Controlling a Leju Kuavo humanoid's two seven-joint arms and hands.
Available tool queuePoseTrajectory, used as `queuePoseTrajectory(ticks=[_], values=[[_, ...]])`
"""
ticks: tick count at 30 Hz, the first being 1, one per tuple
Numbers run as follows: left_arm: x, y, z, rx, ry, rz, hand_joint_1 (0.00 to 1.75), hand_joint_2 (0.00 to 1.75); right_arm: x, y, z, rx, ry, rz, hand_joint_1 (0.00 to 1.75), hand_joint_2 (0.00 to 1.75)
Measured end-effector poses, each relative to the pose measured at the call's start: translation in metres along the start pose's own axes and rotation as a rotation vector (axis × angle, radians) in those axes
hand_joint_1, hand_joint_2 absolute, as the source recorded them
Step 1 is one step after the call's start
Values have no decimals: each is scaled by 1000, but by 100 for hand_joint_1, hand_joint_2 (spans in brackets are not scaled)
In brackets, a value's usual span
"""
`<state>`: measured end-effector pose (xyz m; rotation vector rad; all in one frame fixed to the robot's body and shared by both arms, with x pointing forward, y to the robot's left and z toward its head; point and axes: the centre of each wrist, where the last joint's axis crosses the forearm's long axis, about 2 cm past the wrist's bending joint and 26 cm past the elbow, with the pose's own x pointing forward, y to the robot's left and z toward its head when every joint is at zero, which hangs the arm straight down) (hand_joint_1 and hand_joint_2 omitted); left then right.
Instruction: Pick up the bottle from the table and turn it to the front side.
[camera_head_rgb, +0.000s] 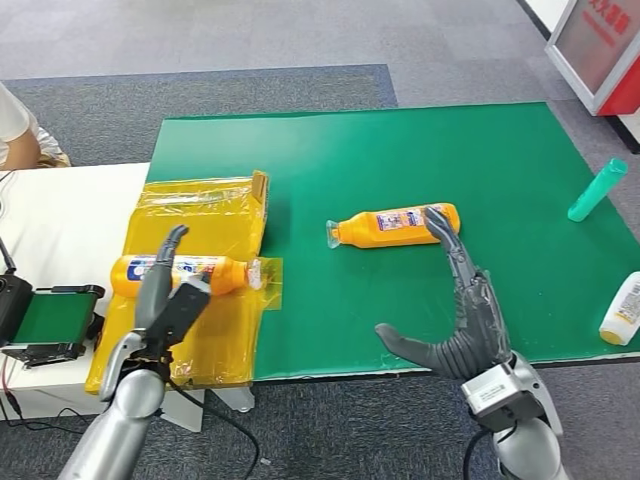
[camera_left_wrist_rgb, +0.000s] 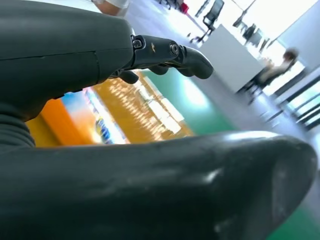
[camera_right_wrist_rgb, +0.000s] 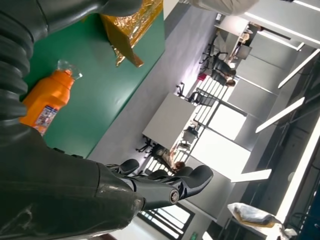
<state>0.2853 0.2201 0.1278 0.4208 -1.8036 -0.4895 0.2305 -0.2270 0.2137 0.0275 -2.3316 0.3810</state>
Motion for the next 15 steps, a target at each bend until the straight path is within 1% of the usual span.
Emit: queuePoseTrajectory(ticks=[3,5,7,10,12,15], values=[[14,23,16,186,-137,151,0,0,-1,0,13,-13,24,7,0,175],[20,35,28,250,-202,238,0,0,-2,0,20,-18,38,11,0,175],[23,43,40,240,-242,342,0,0,-2,0,24,-21,48,16,0,175],[22,48,60,172,-281,492,0,0,-2,-2,29,-25,60,24,0,175],[21,51,71,151,-290,526,0,0,-3,-3,31,-27,65,31,0,175],[19,54,79,127,-294,555,0,0,-3,-4,33,-29,76,30,0,175]])
